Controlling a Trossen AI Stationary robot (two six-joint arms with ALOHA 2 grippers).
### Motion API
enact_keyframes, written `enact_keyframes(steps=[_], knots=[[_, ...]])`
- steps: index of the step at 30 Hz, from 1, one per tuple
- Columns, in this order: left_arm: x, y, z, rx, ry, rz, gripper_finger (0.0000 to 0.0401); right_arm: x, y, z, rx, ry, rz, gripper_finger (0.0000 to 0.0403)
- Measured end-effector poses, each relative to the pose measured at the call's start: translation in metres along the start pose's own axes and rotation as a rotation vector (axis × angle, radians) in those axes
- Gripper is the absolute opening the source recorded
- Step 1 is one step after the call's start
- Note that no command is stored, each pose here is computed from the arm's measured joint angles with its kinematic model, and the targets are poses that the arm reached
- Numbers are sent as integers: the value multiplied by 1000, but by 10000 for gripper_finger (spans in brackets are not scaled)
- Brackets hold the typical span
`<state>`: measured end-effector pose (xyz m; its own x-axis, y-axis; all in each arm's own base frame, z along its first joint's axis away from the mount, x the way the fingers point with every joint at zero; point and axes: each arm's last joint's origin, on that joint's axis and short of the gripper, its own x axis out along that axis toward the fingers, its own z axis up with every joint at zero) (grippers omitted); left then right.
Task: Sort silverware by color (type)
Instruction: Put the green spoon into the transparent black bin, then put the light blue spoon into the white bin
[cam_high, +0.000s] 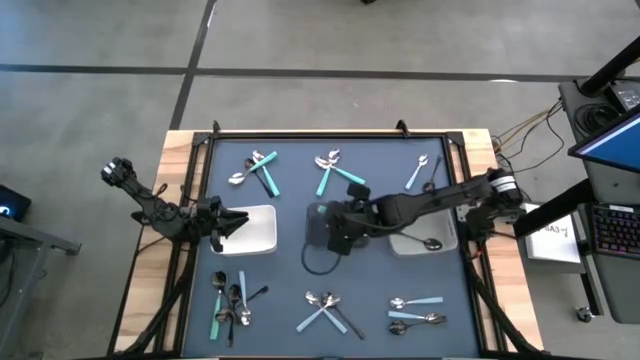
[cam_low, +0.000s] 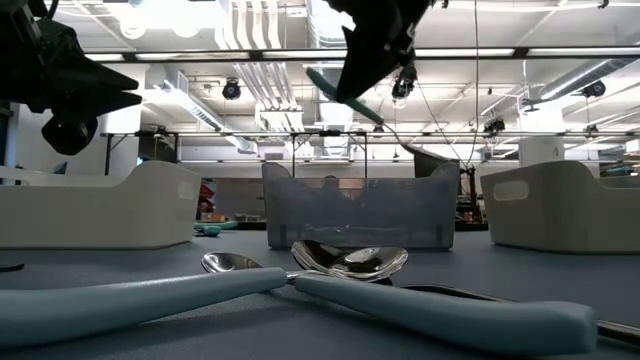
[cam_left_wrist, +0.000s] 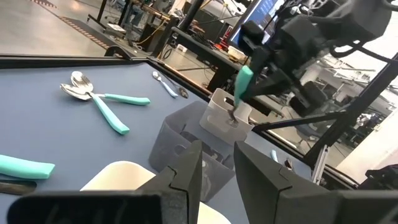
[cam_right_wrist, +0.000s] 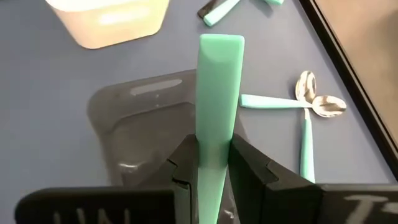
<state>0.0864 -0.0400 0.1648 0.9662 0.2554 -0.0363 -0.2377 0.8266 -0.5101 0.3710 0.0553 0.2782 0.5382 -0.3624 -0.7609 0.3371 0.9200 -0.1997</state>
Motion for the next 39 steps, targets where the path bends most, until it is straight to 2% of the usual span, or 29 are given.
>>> enact_keyframes(steps=[3, 10, 16, 18, 24, 34, 39], knots=[[0, 0, 0, 1, 0, 1, 76, 8, -1, 1, 8, 7, -9, 55], [0, 0, 0, 1, 1, 1, 76, 19, 1, 0, 11, 15, -17, 102], [0, 0, 0, 3, 2, 1, 76, 14, 0, 2, 37, 16, -14, 99], [0, 0, 0, 3, 2, 1, 76, 6, 0, 4, 69, 25, 11, 94], [0, 0, 0, 3, 2, 1, 76, -18, 16, 0, 96, 120, 182, 79], [0, 0, 0, 3, 2, 1, 76, -55, 57, -21, 87, 167, 288, 65], [0, 0, 0, 4, 1, 4, 76, -79, 68, -32, 139, 177, 322, 70]])
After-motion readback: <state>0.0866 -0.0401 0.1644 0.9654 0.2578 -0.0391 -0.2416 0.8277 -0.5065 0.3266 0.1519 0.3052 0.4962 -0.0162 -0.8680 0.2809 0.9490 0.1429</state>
